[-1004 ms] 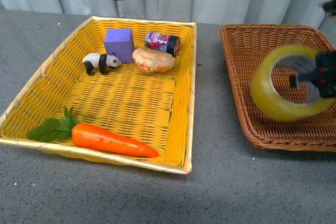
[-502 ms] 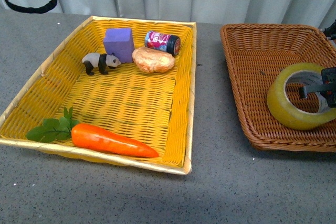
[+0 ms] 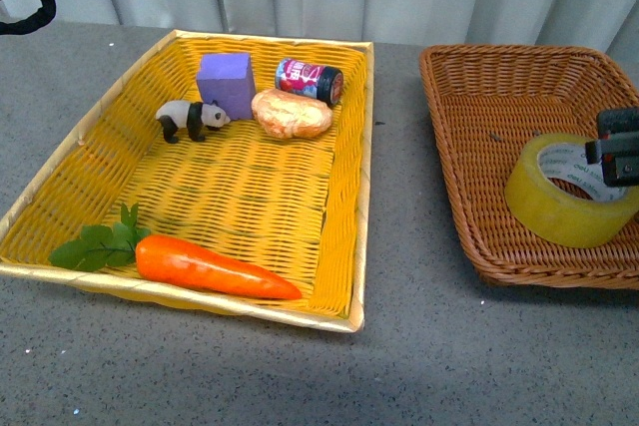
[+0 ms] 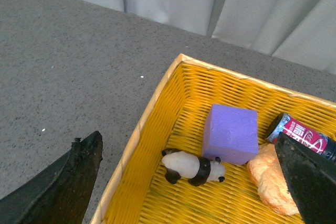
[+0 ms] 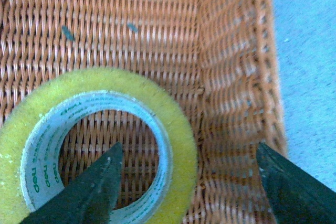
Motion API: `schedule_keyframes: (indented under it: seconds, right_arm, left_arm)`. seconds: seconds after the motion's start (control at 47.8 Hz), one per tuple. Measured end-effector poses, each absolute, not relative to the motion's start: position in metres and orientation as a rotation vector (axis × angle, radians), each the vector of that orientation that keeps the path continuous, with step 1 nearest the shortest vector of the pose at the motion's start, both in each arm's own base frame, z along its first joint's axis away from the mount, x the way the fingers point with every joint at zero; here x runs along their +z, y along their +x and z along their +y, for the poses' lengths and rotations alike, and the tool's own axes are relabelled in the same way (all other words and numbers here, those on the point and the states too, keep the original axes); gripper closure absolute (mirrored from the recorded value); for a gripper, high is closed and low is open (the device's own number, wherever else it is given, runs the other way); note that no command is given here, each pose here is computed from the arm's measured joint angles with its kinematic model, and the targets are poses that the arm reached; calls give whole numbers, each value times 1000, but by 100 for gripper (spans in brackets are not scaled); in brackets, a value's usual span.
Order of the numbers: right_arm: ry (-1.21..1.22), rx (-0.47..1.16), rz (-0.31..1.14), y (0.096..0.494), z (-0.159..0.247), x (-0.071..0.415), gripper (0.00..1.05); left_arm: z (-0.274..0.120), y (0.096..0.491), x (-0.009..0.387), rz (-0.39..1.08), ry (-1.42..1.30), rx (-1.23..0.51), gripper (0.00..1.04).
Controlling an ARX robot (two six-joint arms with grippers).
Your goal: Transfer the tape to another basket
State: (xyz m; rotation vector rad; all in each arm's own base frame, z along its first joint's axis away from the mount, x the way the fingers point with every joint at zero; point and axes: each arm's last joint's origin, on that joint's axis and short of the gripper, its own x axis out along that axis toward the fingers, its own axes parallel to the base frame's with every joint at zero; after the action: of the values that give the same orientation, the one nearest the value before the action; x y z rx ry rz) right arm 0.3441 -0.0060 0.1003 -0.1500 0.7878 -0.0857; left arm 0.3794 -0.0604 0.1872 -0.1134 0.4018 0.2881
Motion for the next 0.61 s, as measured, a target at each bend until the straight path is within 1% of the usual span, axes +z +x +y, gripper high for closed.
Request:
schedule_keyframes:
  seconds: [0.021,0.105,0.126,0.146,0.23,0.251,0.335,0.377,0.398,0.439,0.523,0.544,0.607]
  right_arm:
    - [-152,-95,759,342,-6,106,23]
    - [-166,-96,681,334,-5,122,9]
    - [-168,-95,671,332,-5,124,8]
    - [-168,-91,653,330,-4,128,7]
    - [-168,-69,604,324,-1,138,10]
    - [-159,-61,590,323,-1,138,10]
    - [-72,2,331,316,1,133,24]
    - [-46,6,203,298,2,129,34]
    - [-40,7,163,292,2,130,38]
    - [-28,4,59,279,1,139,49]
    - [-20,-5,3,265,0,150,63]
    - [-19,-6,1,263,0,151,65]
    - [-17,-6,2,252,0,152,76]
  left_arm:
    - [-60,376,187,395,-118,302,7]
    - [-58,368,187,371,-116,339,7]
    - [-58,367,185,361,-120,325,8]
    - [-56,365,185,324,-128,274,11]
    - [-51,351,181,175,-109,80,24]
    - [-50,348,181,157,-96,62,26]
    - [-43,323,181,48,-57,-3,40]
    - [-37,305,185,3,-43,-6,51]
    - [-35,301,186,-4,-37,-4,55]
    - [-30,288,184,-5,-26,1,65]
    - [-26,272,179,6,-19,-1,80]
    - [-25,270,179,7,-18,-2,82]
    - [-23,258,176,15,-13,-6,93]
